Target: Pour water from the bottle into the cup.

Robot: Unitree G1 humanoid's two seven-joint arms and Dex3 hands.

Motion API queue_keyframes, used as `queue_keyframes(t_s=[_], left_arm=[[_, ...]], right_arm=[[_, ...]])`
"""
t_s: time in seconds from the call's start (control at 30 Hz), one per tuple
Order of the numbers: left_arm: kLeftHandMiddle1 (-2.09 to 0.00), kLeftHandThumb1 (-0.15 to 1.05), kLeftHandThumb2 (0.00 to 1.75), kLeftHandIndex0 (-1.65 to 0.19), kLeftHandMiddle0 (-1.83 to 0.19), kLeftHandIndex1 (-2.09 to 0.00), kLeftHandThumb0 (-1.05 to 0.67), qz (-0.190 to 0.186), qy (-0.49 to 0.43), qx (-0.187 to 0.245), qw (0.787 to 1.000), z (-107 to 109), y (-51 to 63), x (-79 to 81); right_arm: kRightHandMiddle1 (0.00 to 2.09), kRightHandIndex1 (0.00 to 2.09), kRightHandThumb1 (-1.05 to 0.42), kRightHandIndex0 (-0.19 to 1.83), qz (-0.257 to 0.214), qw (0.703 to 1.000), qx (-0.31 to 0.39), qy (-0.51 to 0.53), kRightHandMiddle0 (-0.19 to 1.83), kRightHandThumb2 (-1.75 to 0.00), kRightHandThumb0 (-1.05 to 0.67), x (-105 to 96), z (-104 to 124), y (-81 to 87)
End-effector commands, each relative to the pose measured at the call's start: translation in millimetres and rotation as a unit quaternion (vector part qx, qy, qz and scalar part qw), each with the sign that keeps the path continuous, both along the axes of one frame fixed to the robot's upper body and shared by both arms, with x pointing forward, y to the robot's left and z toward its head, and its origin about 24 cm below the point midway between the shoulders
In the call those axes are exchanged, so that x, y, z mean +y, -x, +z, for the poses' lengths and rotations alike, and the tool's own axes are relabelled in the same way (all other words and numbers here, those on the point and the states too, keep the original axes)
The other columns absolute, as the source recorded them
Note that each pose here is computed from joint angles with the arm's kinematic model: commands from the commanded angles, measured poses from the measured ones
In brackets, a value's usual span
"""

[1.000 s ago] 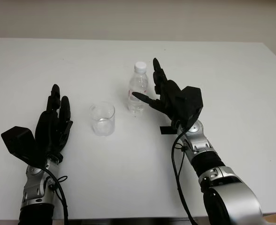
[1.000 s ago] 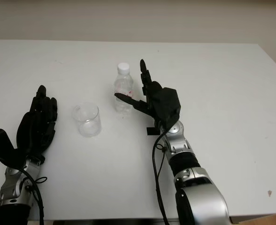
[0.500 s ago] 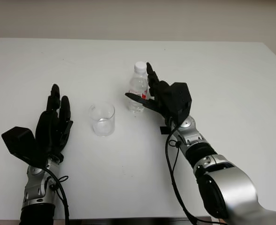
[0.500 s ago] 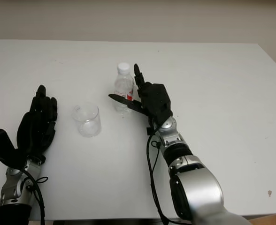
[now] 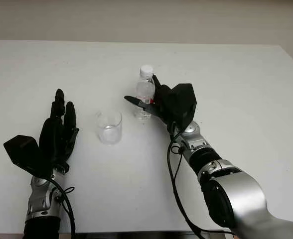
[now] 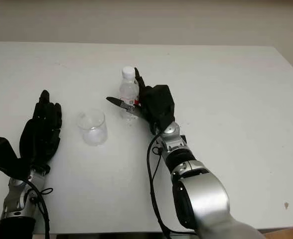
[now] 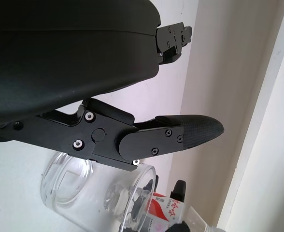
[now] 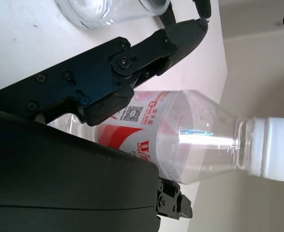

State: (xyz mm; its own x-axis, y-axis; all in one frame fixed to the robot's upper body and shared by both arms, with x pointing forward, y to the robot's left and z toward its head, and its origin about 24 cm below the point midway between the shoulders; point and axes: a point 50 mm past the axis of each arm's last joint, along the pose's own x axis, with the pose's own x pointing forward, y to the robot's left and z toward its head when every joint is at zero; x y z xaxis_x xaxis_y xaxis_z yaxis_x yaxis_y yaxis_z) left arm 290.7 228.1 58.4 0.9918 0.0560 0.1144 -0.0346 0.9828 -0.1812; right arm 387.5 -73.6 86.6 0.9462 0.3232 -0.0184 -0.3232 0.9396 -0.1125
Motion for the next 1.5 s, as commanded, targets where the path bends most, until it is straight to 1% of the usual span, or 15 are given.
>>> queue_keyframes(t_s=[0.0,0.03,0.07,0.1,0.13,0.2,0.27,0.37,0.4,0.47,0.57,0.87,1.07,1.23,1.47], left_arm=[[-0.05,1.05,0.52,0.16,0.16,-0.05,-0.70,0.003,0.001,0.000,1.000,-2,2.8,-0.8],[-0.05,1.05,0.51,0.17,0.17,-0.05,-0.70,0.003,0.002,0.000,1.000,-2,3.2,-0.9],[-0.05,1.05,0.51,0.17,0.17,-0.05,-0.70,0.003,0.005,-0.001,1.000,-3,3.7,-0.8],[-0.05,1.05,0.51,0.17,0.17,-0.05,-0.70,0.005,0.006,-0.002,1.000,-3,4.2,-0.8],[-0.05,1.05,0.50,0.17,0.17,-0.05,-0.71,0.005,0.007,-0.002,1.000,-3,4.5,-0.9],[-0.05,1.05,0.49,0.18,0.18,-0.05,-0.71,0.005,0.009,-0.003,1.000,-3,5.2,-0.5],[-0.05,1.05,0.49,0.18,0.19,-0.05,-0.70,0.005,0.007,-0.004,1.000,-3,5.9,0.4],[-0.05,1.05,0.50,0.18,0.18,-0.05,-0.70,0.007,0.005,0.000,1.000,-4,6.1,0.7],[-0.05,1.05,0.50,0.18,0.18,-0.05,-0.70,0.007,0.005,0.001,1.000,-4,6.0,0.8],[-0.06,1.05,0.49,0.17,0.18,-0.05,-0.70,0.006,0.004,0.001,1.000,-4,5.7,0.8],[-0.06,1.05,0.49,0.17,0.17,-0.06,-0.70,0.008,0.005,0.001,1.000,-4,5.1,1.0],[-0.05,1.05,0.49,0.17,0.17,-0.05,-0.70,0.006,0.006,0.000,1.000,-3,3.4,1.2],[-0.06,1.05,0.49,0.16,0.17,-0.06,-0.70,0.004,0.009,-0.001,1.000,-3,3.0,1.0],[-0.05,1.05,0.50,0.16,0.17,-0.06,-0.70,0.004,0.003,-0.002,1.000,-3,2.5,0.2],[-0.05,1.05,0.52,0.17,0.17,-0.05,-0.70,0.001,0.000,0.000,1.000,-2,2.2,-0.6]], right_arm=[[0.25,0.19,-0.85,0.08,-0.017,1.000,-0.013,0.003,0.07,-0.05,-0.70,5,12,-4.9],[0.86,0.72,-0.87,0.17,-0.026,1.000,-0.010,0.007,0.08,-0.05,-0.59,4,11,-5.3],[1.49,1.39,-0.91,0.28,-0.032,0.999,-0.008,0.012,0.15,-0.06,-0.49,4,11,-5.7],[1.78,1.71,-0.93,0.42,-0.034,0.999,-0.004,0.016,0.25,-0.06,-0.47,4,10,-5.9],[1.97,1.92,-0.97,0.64,-0.035,0.999,-0.003,0.020,0.40,-0.07,-0.47,4,9,-6.1],[2.06,2.04,-1.02,0.85,-0.034,0.999,0.000,0.029,0.56,-0.07,-0.49,4,9,-6.3],[2.09,2.08,-1.04,1.09,-0.031,0.999,-0.004,0.042,0.81,-0.14,-0.48,4,9,-6.2],[2.09,2.09,-1.05,1.27,-0.035,0.997,-0.020,0.066,1.00,-0.22,-0.44,4,8,-5.1],[2.09,2.09,-1.05,1.39,-0.035,0.996,-0.029,0.075,1.14,-0.26,-0.42,5,9,-4.6],[2.09,2.09,-1.05,1.50,-0.035,0.995,-0.038,0.081,1.29,-0.31,-0.38,5,8,-3.9],[2.09,2.09,-1.05,1.55,-0.035,0.995,-0.046,0.082,1.37,-0.32,-0.37,4,9,-3.2],[2.09,2.09,-1.05,1.55,-0.058,0.992,-0.063,0.094,1.39,-0.30,-0.36,-1,15,-6.4],[2.09,2.09,-1.05,1.50,-0.062,0.978,-0.127,0.153,1.31,-0.34,-0.37,-7,33,-11.1],[2.09,2.09,-1.05,1.42,-0.062,0.947,-0.205,0.240,1.14,-0.36,-0.36,-10,53,-14.8],[2.09,2.09,-1.05,1.34,-0.055,0.867,-0.310,0.386,0.98,-0.28,-0.43,-6,70,-16.4]])
